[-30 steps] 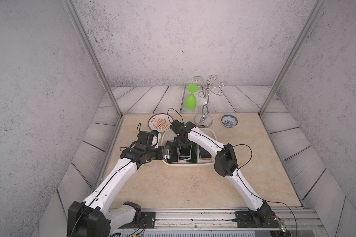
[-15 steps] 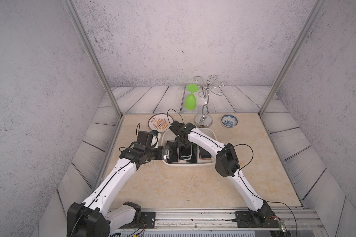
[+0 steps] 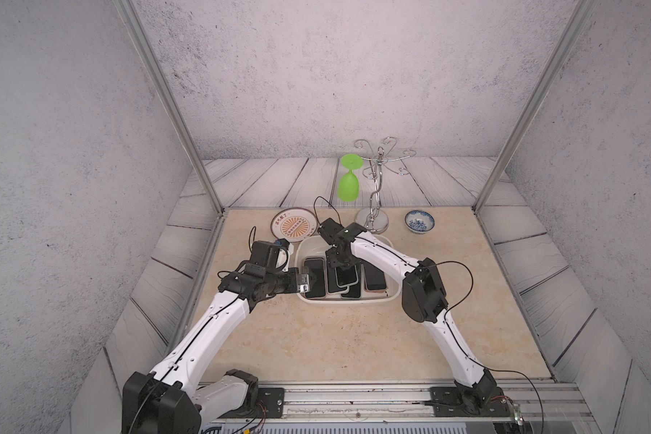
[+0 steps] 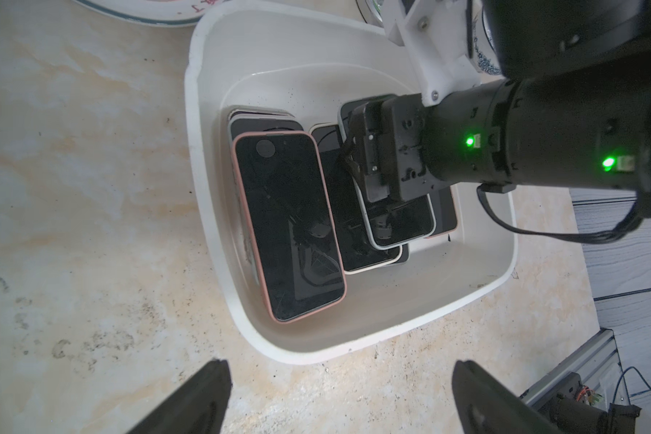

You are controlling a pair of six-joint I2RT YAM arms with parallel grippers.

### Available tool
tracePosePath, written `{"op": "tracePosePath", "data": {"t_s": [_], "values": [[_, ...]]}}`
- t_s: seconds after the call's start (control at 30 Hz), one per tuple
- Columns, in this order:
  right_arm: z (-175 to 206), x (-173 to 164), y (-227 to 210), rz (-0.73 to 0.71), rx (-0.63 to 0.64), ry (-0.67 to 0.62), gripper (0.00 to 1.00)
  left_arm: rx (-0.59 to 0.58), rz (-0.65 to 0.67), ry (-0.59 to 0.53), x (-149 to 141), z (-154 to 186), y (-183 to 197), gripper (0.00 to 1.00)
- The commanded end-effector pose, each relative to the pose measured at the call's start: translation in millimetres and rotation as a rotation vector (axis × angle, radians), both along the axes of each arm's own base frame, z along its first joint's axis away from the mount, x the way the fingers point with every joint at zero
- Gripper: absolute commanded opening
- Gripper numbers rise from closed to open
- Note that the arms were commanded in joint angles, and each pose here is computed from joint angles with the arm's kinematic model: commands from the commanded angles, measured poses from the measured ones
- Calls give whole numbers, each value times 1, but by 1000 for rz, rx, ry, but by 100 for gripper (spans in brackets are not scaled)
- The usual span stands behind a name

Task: Take the phone out of the storage box
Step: Pick up the phone from the storage box.

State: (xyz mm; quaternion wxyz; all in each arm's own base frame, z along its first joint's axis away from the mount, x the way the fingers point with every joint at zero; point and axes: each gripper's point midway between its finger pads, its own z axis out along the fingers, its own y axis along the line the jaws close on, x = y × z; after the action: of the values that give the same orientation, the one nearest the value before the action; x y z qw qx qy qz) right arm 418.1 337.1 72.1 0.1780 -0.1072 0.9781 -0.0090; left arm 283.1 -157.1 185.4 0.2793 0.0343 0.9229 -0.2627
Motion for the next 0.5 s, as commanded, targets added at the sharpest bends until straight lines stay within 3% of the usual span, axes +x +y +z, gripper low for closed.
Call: {"op": "tracePosePath", "data": {"t_s": [0.0,0.23,0.37,0.47], "values": [[20,-2,-15,18,68,39,35,-75,4,-26,1,10,-6,98],[53,-7,-6,65,229,64,27,-262,-5,-94,10,20,-26,98],[76,-15,-2,89,326,82,24,-454,-82,-111,15,32,-57,98],[92,-23,3,109,392,96,23,-532,-75,-124,26,30,-72,98]]}}
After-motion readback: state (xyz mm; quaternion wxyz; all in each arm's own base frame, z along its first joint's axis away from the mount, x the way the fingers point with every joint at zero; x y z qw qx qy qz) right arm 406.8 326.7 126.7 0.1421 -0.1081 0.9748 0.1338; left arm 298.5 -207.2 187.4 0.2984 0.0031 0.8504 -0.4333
